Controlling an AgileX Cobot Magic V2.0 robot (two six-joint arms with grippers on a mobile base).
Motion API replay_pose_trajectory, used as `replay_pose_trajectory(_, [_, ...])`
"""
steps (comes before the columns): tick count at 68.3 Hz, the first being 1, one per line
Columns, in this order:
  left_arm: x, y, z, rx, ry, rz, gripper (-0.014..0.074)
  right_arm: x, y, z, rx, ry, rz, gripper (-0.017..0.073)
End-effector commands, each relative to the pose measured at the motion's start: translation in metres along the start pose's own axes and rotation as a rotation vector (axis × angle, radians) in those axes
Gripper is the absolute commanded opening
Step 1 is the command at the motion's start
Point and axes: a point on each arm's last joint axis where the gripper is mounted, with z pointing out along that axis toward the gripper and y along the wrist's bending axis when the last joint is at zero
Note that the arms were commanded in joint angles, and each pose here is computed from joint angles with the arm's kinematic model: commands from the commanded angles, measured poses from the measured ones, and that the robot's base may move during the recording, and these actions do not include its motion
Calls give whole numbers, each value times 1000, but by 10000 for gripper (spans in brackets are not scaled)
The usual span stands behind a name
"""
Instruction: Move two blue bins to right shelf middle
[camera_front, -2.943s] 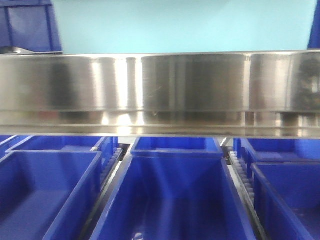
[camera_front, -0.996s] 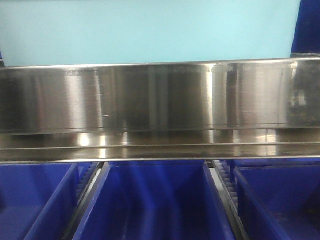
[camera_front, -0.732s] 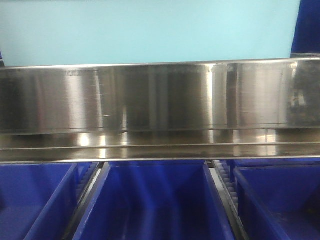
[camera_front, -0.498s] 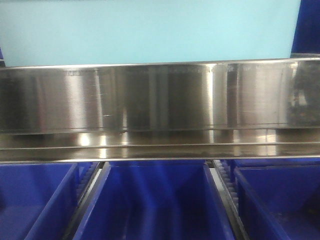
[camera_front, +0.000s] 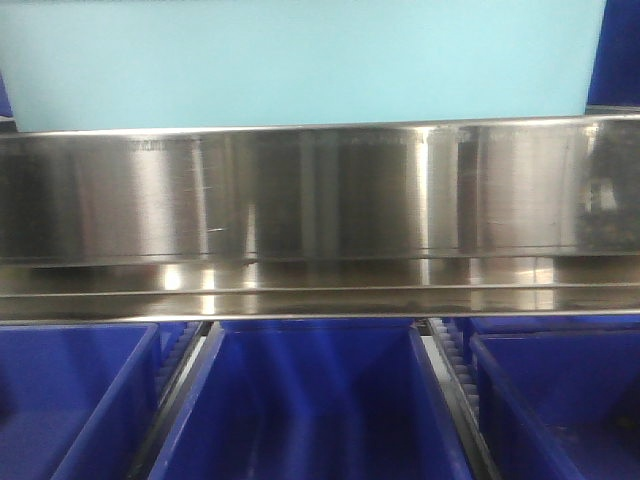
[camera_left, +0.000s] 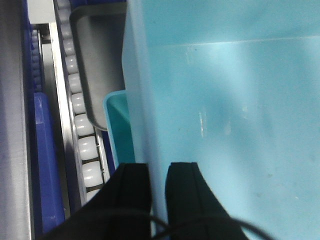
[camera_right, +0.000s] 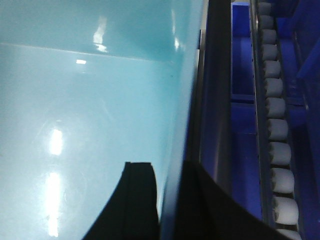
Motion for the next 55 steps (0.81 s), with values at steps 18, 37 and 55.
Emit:
replay_pose_trajectory(18, [-3,-5,-8,39,-45,3,-111,-1,-1,2,4,-27,-17,-153])
replay_pose_trajectory(37, [4,-2,3,33,1,-4,-111,-2,-6,2,60,-39,-46,-153])
replay_pose_trajectory(55, [6,-2,6,34,14,-6,-95,-1,-7,2,69,-27,-48,-153])
